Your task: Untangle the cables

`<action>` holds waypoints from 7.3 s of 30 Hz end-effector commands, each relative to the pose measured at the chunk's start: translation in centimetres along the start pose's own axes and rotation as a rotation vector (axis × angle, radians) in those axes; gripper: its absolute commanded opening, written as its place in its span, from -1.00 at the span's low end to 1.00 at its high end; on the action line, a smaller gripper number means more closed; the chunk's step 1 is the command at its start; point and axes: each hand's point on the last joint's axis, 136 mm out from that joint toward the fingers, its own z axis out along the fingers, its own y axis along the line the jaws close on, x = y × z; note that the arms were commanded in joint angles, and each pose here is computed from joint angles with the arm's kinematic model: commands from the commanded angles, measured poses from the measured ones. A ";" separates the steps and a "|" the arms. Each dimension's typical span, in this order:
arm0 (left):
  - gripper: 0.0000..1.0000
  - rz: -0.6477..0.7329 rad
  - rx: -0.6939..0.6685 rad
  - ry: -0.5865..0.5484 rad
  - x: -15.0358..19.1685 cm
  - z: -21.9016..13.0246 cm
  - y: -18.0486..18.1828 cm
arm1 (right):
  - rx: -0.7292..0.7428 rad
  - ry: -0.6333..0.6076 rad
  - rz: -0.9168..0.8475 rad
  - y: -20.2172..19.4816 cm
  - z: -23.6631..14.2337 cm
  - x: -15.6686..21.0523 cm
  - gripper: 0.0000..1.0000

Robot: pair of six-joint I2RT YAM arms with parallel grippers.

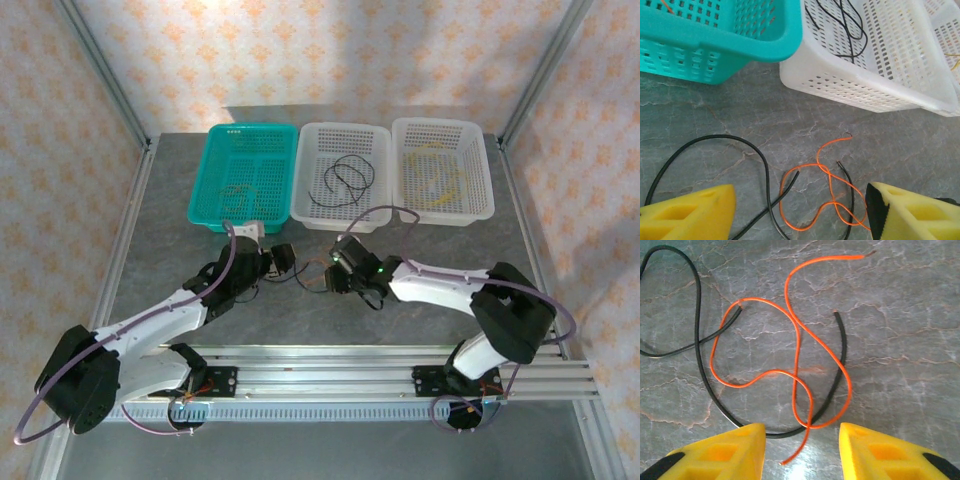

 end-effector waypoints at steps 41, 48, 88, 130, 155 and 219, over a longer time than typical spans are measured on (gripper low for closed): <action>0.38 0.006 0.011 -0.047 -1.2 1.0 -0.9 | 0.072 0.030 -0.010 -0.5 0.7 0.4 -0.78; 0.38 0.017 0.027 -0.034 -1.2 1.5 -1.4 | 0.059 -0.081 0.018 -0.4 -2.1 -1.6 -1.00; 0.62 0.596 0.525 0.023 -7.3 -2.7 -17.8 | -0.124 -0.389 0.033 -2.3 -21.6 -16.8 -1.00; -1.00 0.584 0.493 0.054 -4.0 1.3 -19.2 | -0.192 -0.444 0.090 -2.4 -23.4 -17.1 -1.00; -1.00 0.336 0.552 -0.179 -14.8 -4.9 -21.5 | -0.297 -0.834 0.107 -2.9 -28.3 -17.4 -0.12; -0.24 -0.025 -0.337 0.133 -17.9 12.6 10.2 | -0.213 -0.490 -0.054 8.2 -11.1 -13.9 0.05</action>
